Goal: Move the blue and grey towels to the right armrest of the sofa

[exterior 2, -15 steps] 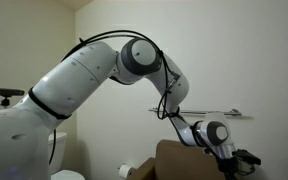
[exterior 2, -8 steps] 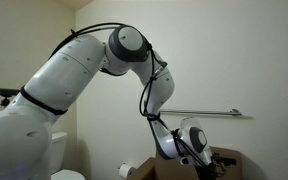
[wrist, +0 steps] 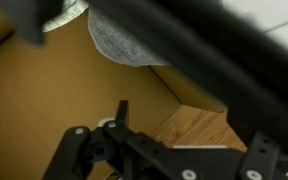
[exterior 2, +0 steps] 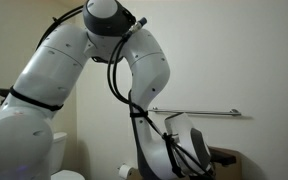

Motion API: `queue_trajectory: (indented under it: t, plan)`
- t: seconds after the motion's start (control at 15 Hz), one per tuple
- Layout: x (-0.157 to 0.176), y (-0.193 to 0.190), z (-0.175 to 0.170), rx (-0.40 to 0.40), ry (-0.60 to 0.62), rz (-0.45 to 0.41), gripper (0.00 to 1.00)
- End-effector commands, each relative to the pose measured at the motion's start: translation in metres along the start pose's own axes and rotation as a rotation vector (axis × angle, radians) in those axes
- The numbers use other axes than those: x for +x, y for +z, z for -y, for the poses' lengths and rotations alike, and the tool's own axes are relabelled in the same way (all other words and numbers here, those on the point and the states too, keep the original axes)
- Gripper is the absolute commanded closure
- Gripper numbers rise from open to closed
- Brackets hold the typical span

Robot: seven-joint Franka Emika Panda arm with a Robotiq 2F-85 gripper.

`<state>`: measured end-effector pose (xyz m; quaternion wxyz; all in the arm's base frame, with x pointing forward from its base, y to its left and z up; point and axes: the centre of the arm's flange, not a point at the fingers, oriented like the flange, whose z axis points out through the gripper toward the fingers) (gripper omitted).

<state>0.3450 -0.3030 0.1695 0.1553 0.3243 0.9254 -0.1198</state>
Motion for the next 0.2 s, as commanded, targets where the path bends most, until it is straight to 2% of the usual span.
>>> queue_trajectory:
  t: [0.0,0.13]
  plan:
    - [0.0007,-0.0025,0.0006,-0.005,0.003,0.002,0.00]
    - [0.0002,-0.0039,-0.0032,-0.010,-0.002,0.005,0.00]
